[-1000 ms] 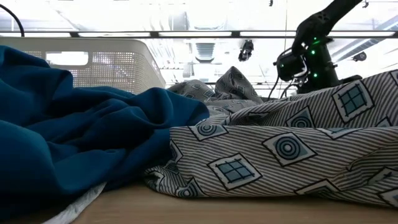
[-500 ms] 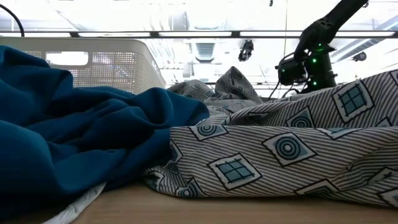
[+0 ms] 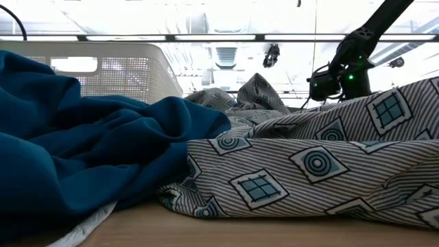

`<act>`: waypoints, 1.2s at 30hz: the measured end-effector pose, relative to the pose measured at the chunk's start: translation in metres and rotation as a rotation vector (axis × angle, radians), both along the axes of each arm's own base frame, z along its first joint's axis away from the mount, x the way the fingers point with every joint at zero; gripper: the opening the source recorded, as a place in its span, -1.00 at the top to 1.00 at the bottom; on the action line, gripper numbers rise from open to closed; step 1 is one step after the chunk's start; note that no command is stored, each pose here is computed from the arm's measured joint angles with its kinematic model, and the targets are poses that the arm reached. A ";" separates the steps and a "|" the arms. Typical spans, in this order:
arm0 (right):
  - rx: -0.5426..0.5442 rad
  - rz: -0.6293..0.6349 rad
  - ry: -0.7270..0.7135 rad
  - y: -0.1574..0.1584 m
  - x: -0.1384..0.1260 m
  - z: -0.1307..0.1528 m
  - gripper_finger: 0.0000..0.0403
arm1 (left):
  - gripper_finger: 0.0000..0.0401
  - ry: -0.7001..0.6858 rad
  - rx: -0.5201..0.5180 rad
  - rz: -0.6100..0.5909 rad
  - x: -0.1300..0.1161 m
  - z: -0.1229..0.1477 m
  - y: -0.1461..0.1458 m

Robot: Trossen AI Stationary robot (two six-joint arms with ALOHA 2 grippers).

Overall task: Pick & Place Medicine items
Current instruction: Put the orange pill bottle into the transparent bin

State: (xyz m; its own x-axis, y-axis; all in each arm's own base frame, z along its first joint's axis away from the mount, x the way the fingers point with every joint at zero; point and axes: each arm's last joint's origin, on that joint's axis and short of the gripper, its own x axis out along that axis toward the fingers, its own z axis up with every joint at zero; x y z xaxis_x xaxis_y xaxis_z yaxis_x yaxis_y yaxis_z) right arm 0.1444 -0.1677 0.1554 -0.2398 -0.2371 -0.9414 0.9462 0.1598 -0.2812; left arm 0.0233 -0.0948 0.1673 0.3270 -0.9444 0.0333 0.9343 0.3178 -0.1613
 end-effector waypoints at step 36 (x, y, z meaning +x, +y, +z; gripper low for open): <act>0.010 -0.018 -0.005 0.003 -0.011 -0.016 0.14 | 0.77 0.000 0.000 -0.001 0.000 0.000 0.000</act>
State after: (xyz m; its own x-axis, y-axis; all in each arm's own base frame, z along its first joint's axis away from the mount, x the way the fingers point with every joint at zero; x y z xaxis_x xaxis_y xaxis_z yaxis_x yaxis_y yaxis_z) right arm 0.1334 -0.1648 0.1390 -0.2394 -0.2236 -0.9448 0.9504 0.1451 -0.2751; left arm 0.0233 -0.0948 0.1674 0.3264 -0.9446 0.0337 0.9345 0.3171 -0.1614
